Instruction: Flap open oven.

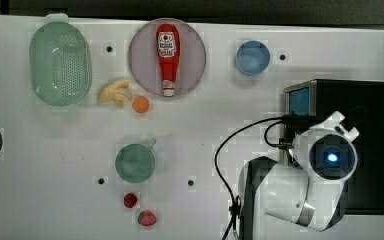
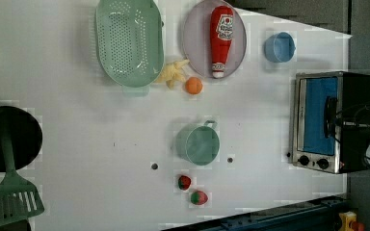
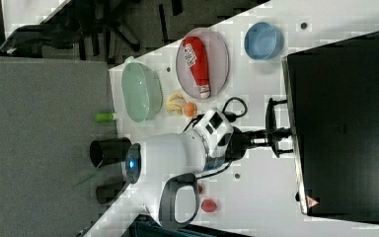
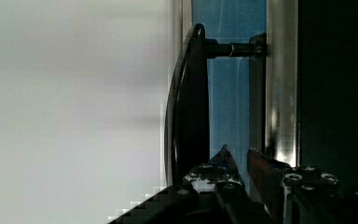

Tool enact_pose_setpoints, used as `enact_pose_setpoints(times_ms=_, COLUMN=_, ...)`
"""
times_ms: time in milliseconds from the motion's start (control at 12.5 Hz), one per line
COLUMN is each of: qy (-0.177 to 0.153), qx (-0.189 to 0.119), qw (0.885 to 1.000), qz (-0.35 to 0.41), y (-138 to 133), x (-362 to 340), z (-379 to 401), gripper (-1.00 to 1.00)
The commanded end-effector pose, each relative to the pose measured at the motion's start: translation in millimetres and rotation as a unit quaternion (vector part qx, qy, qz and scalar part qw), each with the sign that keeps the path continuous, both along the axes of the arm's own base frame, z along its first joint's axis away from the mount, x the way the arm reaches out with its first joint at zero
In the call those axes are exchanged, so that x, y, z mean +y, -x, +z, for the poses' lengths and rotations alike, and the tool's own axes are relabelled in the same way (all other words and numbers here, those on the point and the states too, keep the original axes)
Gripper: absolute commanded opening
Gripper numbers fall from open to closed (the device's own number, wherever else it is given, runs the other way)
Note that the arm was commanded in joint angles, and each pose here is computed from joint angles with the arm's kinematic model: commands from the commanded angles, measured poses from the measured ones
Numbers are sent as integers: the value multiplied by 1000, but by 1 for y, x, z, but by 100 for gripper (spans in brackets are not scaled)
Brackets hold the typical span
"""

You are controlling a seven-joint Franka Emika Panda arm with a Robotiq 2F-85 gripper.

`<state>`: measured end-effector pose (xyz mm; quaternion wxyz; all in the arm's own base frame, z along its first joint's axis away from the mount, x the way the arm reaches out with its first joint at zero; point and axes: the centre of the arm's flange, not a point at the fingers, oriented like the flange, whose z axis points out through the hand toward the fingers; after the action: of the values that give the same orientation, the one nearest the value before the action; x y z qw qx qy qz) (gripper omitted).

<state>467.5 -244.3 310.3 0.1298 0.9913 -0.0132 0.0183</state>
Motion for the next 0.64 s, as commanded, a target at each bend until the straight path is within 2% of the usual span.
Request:
enact_pose_setpoints(times_ms=80, qy=10, qx=4, qw=1000, qz=1, y=-14, x=66, z=-15, gripper=-65)
enact_pose_setpoints(times_ms=640, qy=74, qx=37, qw=996, qz=12, y=-22, x=141, z=-67, gripper=-65)
